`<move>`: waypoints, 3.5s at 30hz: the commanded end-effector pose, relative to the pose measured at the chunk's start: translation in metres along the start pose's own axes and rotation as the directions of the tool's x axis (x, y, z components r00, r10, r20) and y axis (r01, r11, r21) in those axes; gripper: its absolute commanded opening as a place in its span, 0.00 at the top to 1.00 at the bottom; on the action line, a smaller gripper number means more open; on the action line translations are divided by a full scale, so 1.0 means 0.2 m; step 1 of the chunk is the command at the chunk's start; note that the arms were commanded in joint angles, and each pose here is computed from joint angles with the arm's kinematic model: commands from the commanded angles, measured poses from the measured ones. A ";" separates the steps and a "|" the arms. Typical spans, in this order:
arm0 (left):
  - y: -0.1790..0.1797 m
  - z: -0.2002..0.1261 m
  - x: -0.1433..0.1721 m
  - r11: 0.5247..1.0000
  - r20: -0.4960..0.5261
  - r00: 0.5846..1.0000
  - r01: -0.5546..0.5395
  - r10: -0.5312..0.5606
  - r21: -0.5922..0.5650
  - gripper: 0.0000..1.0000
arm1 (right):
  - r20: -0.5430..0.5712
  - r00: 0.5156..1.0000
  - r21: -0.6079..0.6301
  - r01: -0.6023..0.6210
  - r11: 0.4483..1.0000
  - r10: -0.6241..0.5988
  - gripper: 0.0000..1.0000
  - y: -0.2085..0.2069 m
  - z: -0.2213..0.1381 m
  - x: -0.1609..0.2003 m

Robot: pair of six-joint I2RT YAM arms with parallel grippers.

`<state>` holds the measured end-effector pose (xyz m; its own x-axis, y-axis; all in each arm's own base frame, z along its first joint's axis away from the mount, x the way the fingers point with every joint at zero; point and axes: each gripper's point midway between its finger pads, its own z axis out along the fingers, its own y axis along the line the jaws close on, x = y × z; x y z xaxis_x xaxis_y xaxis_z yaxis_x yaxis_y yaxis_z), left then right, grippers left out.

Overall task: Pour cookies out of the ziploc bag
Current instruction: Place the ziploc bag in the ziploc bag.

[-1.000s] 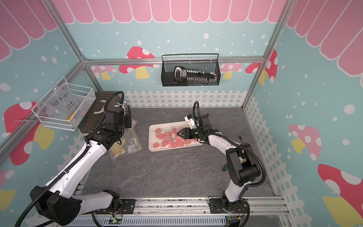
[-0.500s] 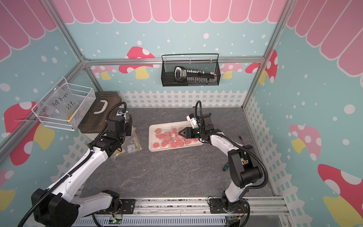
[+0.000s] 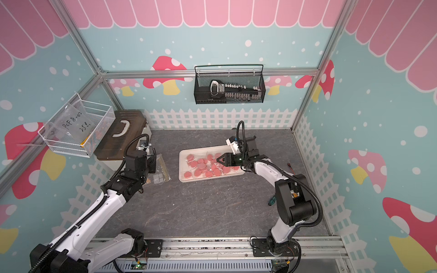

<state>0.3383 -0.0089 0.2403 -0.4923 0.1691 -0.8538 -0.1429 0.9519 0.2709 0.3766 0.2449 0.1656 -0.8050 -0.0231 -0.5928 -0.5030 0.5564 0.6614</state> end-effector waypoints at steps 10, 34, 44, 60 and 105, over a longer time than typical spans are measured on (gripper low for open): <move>-0.01 -0.03 0.14 0.999 -0.067 0.998 0.014 -0.012 0.035 0.82 | -0.009 1.000 0.001 0.016 1.000 -0.016 0.47 0.00 -0.02 0.01; -0.11 -0.01 0.20 0.992 -0.134 0.991 0.034 -0.018 0.122 0.81 | -0.002 1.000 0.007 0.015 1.000 -0.015 0.47 -0.01 -0.04 -0.01; -0.15 0.00 0.21 0.987 -0.156 0.988 0.029 -0.005 0.156 0.82 | 0.005 1.000 0.010 0.017 1.000 -0.017 0.47 -0.01 -0.05 -0.02; -0.23 0.02 0.23 0.973 -0.199 0.980 0.051 -0.005 0.226 0.79 | 0.006 1.000 0.008 0.015 1.000 -0.015 0.47 -0.02 -0.05 -0.02; -0.38 -0.04 0.20 0.914 -0.259 0.966 0.119 -0.015 0.387 0.35 | 0.021 1.000 0.007 0.023 1.000 -0.023 0.46 0.00 -0.07 -0.05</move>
<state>0.3238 -0.0732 0.1732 -0.7130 0.0829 -0.6962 0.1252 0.9921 -0.0101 0.3793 0.2343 0.1622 -0.8132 -0.0156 -0.5818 -0.4850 0.5708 0.6626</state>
